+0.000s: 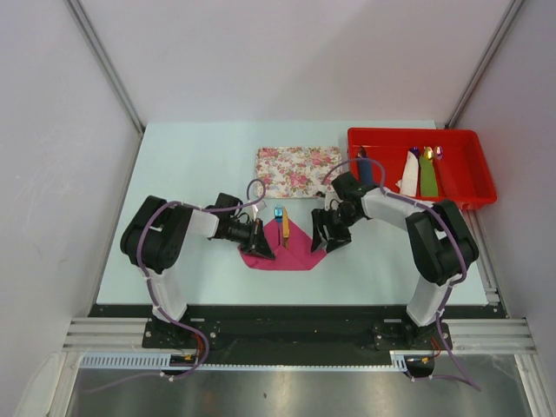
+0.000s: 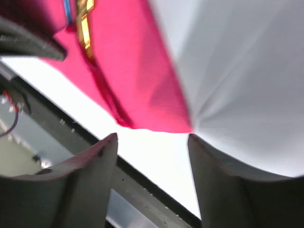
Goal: Place the utensils on the paper napkin and roll it up
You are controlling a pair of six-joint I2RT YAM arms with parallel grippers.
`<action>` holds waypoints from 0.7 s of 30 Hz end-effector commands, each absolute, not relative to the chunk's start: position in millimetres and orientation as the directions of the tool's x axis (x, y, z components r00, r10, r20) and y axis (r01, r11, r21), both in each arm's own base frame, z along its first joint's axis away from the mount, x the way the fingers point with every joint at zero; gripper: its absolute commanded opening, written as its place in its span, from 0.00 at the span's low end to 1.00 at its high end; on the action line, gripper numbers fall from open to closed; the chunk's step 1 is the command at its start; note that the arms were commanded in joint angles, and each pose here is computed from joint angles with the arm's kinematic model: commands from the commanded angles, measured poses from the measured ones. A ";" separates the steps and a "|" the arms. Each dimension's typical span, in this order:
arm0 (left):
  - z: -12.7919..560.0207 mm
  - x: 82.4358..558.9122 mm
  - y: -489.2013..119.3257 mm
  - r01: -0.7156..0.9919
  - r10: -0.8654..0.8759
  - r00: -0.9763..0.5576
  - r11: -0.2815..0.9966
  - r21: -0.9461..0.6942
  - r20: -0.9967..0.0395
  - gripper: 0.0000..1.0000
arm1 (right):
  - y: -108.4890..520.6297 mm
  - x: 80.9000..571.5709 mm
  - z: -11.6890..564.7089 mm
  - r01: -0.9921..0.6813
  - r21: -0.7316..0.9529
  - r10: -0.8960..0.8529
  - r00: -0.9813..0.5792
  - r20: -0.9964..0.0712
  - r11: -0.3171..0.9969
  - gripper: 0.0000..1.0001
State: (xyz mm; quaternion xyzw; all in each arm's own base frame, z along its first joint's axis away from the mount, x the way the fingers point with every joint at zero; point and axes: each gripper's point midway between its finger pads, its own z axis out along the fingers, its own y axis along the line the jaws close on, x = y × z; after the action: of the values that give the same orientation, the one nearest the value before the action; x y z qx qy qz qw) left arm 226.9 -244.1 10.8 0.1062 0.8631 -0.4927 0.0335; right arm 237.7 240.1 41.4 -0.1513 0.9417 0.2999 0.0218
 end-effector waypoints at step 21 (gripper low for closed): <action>-8.2 233.5 -238.9 0.220 0.138 -0.976 0.561 -0.798 -0.171 0.06 | 278.0 237.2 23.7 -0.077 0.797 -0.190 -0.980 0.049 0.600 0.49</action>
State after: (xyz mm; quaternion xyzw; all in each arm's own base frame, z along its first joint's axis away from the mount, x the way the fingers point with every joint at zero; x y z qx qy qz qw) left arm 226.9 -244.5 10.8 0.1023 0.8625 -0.4946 0.0306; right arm 240.2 264.0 28.7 -0.0765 0.9133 0.3965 -0.0535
